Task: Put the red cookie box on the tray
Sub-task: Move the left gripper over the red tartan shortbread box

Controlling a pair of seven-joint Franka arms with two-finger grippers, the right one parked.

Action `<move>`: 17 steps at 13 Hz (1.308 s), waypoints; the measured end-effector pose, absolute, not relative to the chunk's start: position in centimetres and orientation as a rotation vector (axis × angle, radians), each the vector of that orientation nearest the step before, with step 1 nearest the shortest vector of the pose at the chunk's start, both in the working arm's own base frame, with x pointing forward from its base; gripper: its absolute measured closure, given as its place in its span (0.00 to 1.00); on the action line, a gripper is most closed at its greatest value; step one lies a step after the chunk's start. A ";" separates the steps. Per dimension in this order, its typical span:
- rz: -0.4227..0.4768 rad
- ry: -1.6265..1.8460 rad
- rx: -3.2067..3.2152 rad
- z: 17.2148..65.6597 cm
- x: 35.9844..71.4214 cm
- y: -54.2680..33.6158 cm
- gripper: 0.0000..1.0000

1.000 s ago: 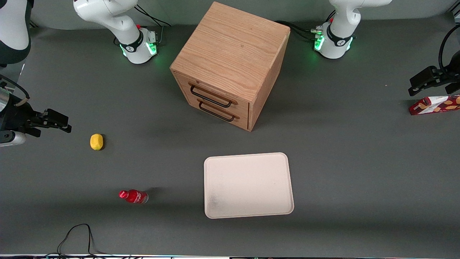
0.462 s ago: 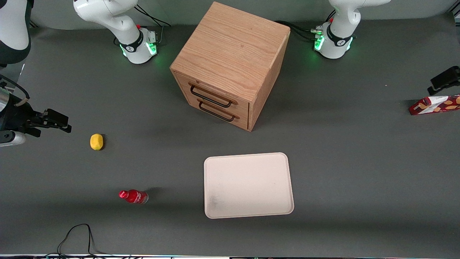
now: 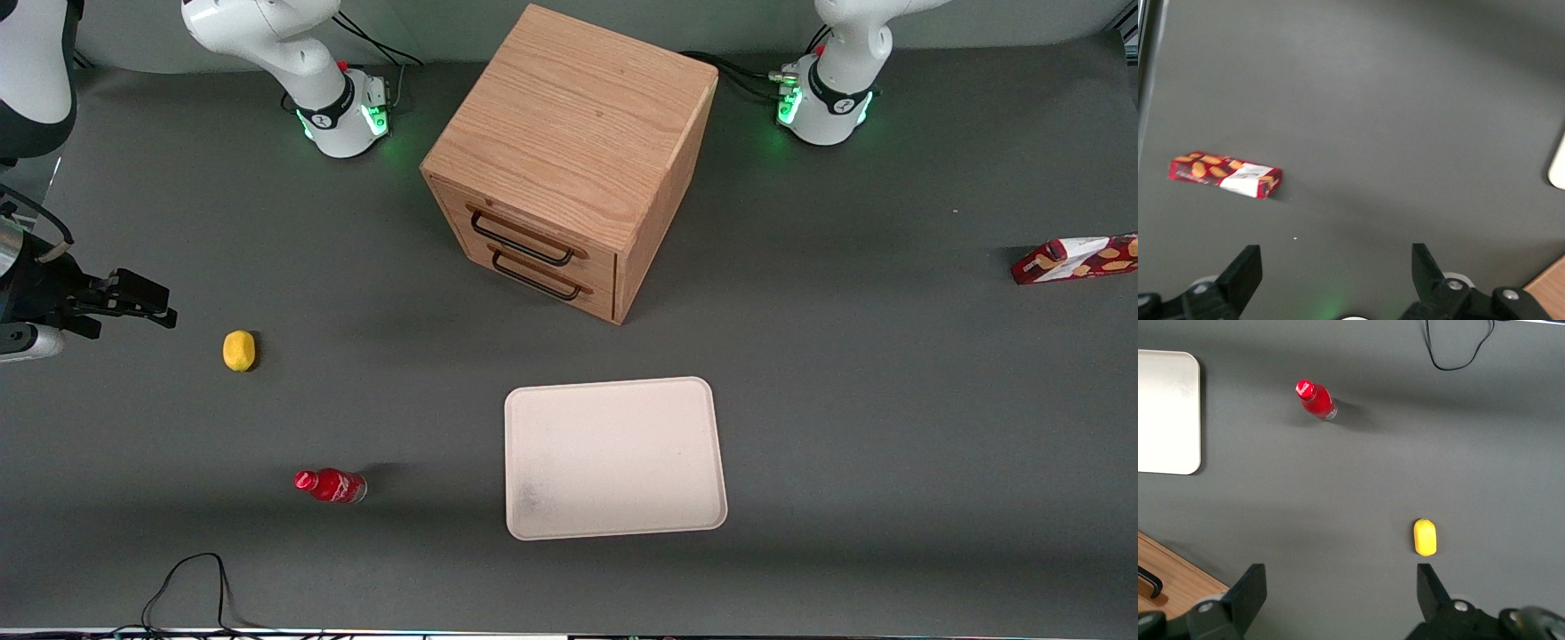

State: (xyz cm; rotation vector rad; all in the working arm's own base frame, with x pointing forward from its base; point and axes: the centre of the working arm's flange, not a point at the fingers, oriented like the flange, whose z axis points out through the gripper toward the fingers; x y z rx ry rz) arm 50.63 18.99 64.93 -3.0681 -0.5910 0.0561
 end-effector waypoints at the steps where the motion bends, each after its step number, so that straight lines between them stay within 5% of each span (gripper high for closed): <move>1: 0.059 -0.658 -3.056 64.8 49.8 21.3 0.00; 13: 0.098 -1.482 -2.839 61.5 32.3 44.0 0.00; 17: 0.085 -1.650 -2.741 62.0 30.7 44.2 0.00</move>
